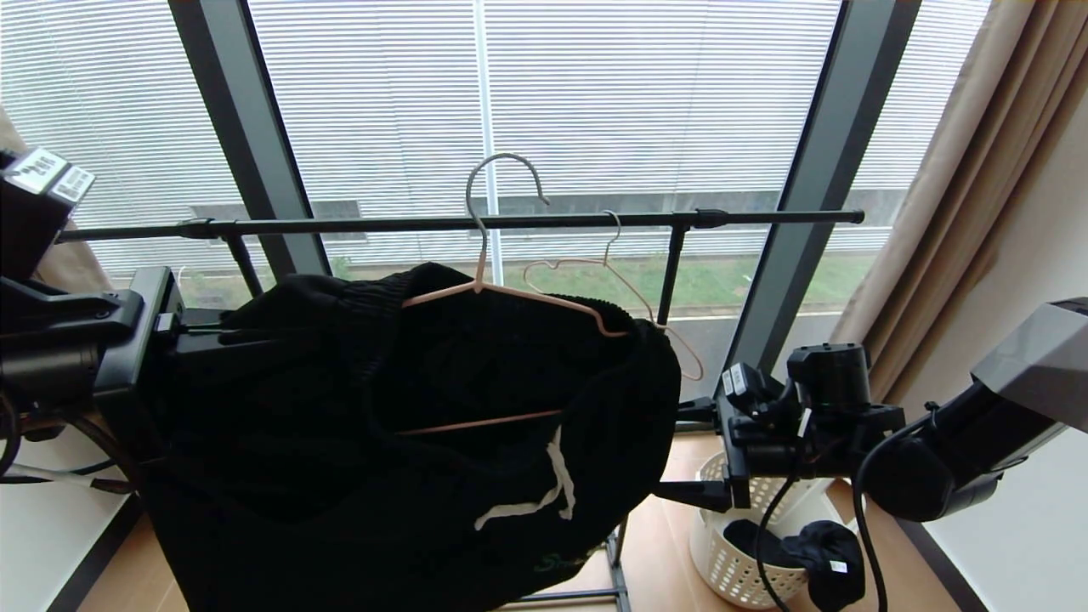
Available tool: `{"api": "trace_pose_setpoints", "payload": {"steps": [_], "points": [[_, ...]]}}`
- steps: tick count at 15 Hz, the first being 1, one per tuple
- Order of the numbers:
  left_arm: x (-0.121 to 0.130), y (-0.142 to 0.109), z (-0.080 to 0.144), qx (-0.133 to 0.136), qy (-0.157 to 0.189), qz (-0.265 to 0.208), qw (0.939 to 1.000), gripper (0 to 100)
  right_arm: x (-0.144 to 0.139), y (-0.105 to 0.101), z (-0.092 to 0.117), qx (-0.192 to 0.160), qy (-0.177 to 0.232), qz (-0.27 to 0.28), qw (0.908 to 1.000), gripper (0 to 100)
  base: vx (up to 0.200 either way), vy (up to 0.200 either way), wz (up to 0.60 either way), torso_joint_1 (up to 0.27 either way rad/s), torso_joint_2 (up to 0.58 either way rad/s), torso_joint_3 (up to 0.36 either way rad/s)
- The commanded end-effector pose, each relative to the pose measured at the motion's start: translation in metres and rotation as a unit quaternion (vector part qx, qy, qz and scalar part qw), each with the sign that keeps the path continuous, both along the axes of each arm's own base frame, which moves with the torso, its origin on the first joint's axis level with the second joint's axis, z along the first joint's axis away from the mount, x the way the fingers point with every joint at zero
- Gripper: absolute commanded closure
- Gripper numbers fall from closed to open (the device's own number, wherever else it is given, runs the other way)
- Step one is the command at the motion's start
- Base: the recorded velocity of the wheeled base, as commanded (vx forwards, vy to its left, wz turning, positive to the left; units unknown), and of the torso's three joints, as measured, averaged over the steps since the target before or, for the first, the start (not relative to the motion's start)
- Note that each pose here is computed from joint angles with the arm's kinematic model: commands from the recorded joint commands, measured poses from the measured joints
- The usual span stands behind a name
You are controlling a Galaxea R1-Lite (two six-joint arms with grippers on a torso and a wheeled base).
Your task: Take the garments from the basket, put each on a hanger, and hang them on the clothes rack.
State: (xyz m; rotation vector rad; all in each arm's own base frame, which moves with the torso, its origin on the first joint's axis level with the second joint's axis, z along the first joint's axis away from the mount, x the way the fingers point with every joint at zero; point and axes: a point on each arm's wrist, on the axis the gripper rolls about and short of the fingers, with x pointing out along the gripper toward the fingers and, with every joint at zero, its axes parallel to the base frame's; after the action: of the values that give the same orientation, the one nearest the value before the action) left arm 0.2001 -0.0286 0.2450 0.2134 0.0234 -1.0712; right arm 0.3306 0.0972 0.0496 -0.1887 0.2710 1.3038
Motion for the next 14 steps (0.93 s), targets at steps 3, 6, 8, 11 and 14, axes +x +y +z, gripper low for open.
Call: {"api": "trace_pose_setpoints", "payload": {"steps": [3, 6, 8, 11, 14], "points": [[0.001, 0.012, -0.007, 0.0, 0.012, 0.031, 0.9994, 100, -0.004, -0.002, 0.018, 0.005, -0.027, -0.001, 0.9996, 0, 0.0, 0.0, 0.0, 0.0, 0.0, 0.0], [0.002, 0.026, -0.011, 0.0, 0.02, 0.064, 0.9978, 100, -0.005, -0.005, 0.032, 0.005, -0.047, -0.015, 0.9988, 0, 0.0, 0.0, 0.0, 0.0, 0.0, 0.0], [0.003, 0.029, -0.011, -0.004, 0.027, 0.073, 0.997, 100, -0.004, -0.006, 0.037, -0.002, -0.054, -0.035, 0.9979, 0, 0.0, 0.0, 0.0, 0.0, 0.0, 0.0], [0.005, 0.035, -0.013, -0.005, 0.032, 0.087, 0.9957, 100, -0.01, -0.007, 0.053, -0.003, -0.069, -0.054, 0.9961, 0, 0.0, 0.0, 0.0, 0.0, 0.0, 0.0], [0.017, 0.036, -0.017, -0.005, 0.038, 0.088, 0.9954, 100, -0.012, -0.007, 0.06, 0.003, -0.066, -0.061, 0.9959, 0, 0.0, 0.0, 0.0, 0.0, 0.0, 0.0]]}}
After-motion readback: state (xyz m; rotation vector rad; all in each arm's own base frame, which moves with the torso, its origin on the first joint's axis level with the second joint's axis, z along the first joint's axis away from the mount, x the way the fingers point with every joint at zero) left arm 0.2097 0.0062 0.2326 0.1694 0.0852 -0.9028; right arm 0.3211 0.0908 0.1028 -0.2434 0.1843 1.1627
